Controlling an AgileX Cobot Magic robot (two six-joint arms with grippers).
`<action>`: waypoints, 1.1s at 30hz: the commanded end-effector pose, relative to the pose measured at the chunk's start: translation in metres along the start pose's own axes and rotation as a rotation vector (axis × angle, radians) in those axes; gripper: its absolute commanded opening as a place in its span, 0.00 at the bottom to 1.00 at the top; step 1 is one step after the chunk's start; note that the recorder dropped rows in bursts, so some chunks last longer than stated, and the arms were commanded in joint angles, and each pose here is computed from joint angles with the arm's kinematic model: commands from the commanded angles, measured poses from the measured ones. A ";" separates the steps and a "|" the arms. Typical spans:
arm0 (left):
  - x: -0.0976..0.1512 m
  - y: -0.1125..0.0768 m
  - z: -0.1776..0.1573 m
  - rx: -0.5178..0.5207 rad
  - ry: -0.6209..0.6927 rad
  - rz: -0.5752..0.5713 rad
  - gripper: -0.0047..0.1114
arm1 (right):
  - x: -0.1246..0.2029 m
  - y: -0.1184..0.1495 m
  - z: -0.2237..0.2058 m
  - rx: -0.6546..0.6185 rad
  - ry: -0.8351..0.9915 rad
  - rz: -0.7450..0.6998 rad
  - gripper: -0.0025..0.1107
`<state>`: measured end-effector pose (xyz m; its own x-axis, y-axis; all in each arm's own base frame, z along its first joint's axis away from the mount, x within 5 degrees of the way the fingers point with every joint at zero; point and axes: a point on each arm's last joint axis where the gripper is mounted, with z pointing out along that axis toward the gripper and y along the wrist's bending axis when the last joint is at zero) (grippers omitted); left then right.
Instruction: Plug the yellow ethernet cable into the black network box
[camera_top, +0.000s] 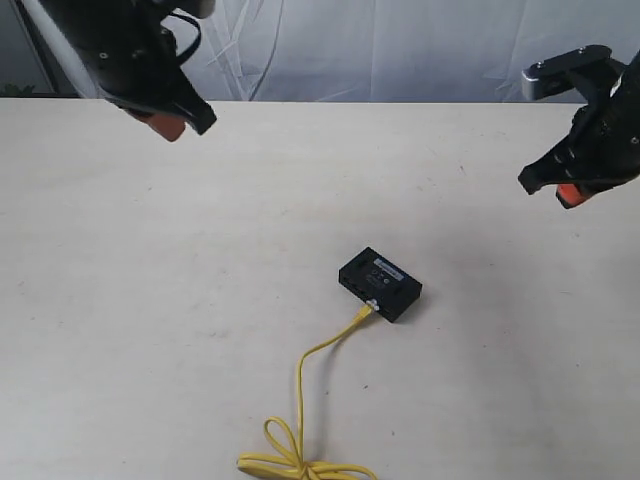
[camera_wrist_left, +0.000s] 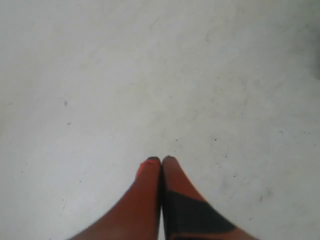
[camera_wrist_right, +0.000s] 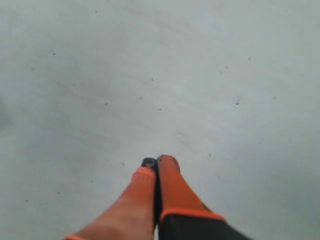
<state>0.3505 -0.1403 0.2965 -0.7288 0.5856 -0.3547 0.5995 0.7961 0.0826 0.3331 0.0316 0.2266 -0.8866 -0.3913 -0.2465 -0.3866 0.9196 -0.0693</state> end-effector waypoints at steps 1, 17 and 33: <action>0.020 0.014 -0.024 -0.023 -0.086 -0.083 0.04 | 0.007 -0.012 -0.016 -0.045 -0.053 0.132 0.01; 0.101 -0.010 -0.108 -0.186 -0.565 -0.142 0.04 | 0.062 -0.009 -0.131 0.137 -0.583 0.234 0.01; 0.174 -0.039 -0.148 -0.266 -0.895 -0.168 0.04 | 0.132 0.024 -0.169 0.275 -0.927 0.226 0.01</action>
<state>0.1615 -0.0501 0.3691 -0.2517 0.2526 -0.9343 0.3514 0.9233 0.1549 0.1745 -0.0025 0.3551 -0.3887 -0.1367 -0.9112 -0.0771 0.9903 -0.1157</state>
